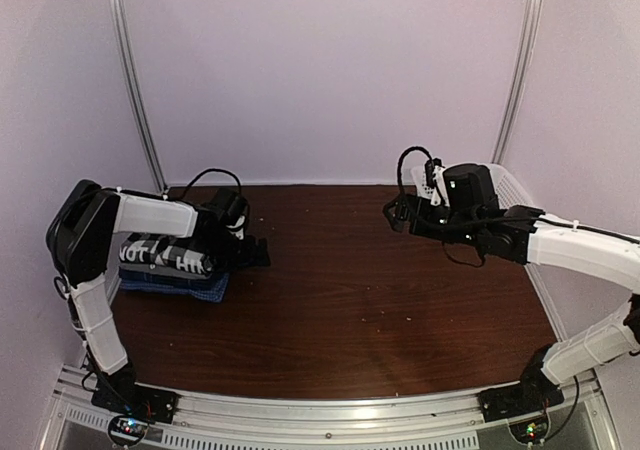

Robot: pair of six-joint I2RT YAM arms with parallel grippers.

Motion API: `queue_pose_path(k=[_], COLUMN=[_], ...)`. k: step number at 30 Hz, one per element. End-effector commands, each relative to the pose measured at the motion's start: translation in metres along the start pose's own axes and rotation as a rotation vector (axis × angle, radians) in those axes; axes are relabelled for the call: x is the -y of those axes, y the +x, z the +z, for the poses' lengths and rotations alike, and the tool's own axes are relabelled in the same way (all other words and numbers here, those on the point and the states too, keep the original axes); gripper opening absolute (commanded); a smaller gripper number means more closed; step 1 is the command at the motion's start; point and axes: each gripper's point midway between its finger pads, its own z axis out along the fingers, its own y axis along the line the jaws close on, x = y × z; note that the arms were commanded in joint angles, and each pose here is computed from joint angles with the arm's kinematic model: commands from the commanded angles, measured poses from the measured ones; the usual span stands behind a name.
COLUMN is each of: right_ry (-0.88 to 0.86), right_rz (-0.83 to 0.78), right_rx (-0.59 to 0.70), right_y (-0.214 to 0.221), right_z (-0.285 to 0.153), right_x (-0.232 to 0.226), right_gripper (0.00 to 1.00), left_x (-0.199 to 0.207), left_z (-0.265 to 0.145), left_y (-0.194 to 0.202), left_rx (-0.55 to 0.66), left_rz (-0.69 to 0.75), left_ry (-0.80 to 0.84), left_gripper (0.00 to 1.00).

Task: Fold and stack the long sleeve shirts
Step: Move the square-folded shirt to the center of the board.

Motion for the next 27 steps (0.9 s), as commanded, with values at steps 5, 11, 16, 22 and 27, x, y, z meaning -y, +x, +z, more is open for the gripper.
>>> queue_pose_path(k=[5, 11, 16, 22, 27], right_ry=[-0.024, -0.019, -0.006, 0.002, 0.001], right_rz=[0.012, 0.007, 0.005, 0.0, 0.008], right_rx=[-0.019, -0.033, -0.035, -0.034, -0.026], right_y=[0.005, 0.008, 0.009, 0.009, 0.009], right_z=[0.008, 0.007, 0.005, 0.005, 0.002], right_x=[-0.003, -0.002, 0.001, 0.003, 0.004], right_gripper=[1.0, 1.0, 1.0, 1.0, 1.0], left_x=[-0.067, -0.072, -0.063, -0.046, -0.01], left_z=[-0.016, -0.015, -0.017, -0.029, -0.056], left_y=[-0.015, -0.03, -0.035, -0.04, -0.057], left_rx=[0.031, 0.045, 0.045, 0.056, 0.119], left_rz=[-0.062, -0.071, -0.064, -0.036, 0.036], left_ry=[-0.094, -0.085, -0.048, 0.016, 0.084], left_gripper=[0.98, 0.98, 0.98, 0.98, 0.98])
